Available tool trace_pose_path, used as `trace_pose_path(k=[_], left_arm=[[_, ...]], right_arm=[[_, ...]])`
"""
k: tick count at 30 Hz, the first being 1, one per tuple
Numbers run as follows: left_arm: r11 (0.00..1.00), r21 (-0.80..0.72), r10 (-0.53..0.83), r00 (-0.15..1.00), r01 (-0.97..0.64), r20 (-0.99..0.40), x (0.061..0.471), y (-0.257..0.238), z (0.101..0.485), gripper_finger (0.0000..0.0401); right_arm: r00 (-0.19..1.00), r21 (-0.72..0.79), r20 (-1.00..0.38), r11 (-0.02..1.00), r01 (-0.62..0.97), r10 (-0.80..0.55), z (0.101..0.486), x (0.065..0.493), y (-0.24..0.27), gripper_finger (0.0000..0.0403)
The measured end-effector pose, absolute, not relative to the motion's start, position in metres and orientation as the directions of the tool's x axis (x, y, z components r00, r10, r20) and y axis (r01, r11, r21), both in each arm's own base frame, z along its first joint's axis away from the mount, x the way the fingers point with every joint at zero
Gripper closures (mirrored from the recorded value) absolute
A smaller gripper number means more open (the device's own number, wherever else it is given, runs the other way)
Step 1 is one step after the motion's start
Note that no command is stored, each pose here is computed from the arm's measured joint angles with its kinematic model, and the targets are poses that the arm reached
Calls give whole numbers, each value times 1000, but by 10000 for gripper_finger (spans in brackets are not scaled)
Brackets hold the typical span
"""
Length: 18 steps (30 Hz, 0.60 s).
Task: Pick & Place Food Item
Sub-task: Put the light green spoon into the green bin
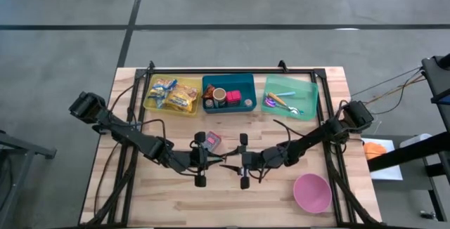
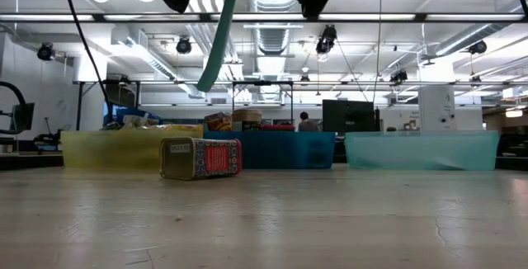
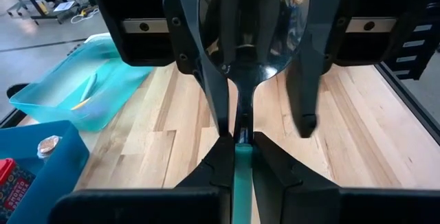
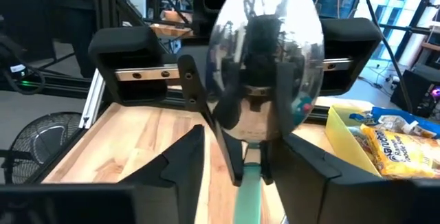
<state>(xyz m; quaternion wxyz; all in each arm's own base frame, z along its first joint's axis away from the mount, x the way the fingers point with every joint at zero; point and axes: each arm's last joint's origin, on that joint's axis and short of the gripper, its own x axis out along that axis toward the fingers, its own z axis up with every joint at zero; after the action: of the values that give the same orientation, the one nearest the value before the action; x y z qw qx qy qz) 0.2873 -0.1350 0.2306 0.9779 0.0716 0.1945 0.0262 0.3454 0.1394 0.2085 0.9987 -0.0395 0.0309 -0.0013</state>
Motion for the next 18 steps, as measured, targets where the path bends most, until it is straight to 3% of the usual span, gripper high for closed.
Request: trace_pose_path(k=[9, 18], left_arm=[[988, 150, 73, 927, -18, -369, 287, -135, 232, 375], [992, 121, 65, 928, -22, -367, 287, -136, 232, 370]], right_arm=[[998, -117, -66, 993, 1, -9, 208, 345, 139, 378], [998, -115, -66, 993, 1, -8, 209, 345, 139, 383]])
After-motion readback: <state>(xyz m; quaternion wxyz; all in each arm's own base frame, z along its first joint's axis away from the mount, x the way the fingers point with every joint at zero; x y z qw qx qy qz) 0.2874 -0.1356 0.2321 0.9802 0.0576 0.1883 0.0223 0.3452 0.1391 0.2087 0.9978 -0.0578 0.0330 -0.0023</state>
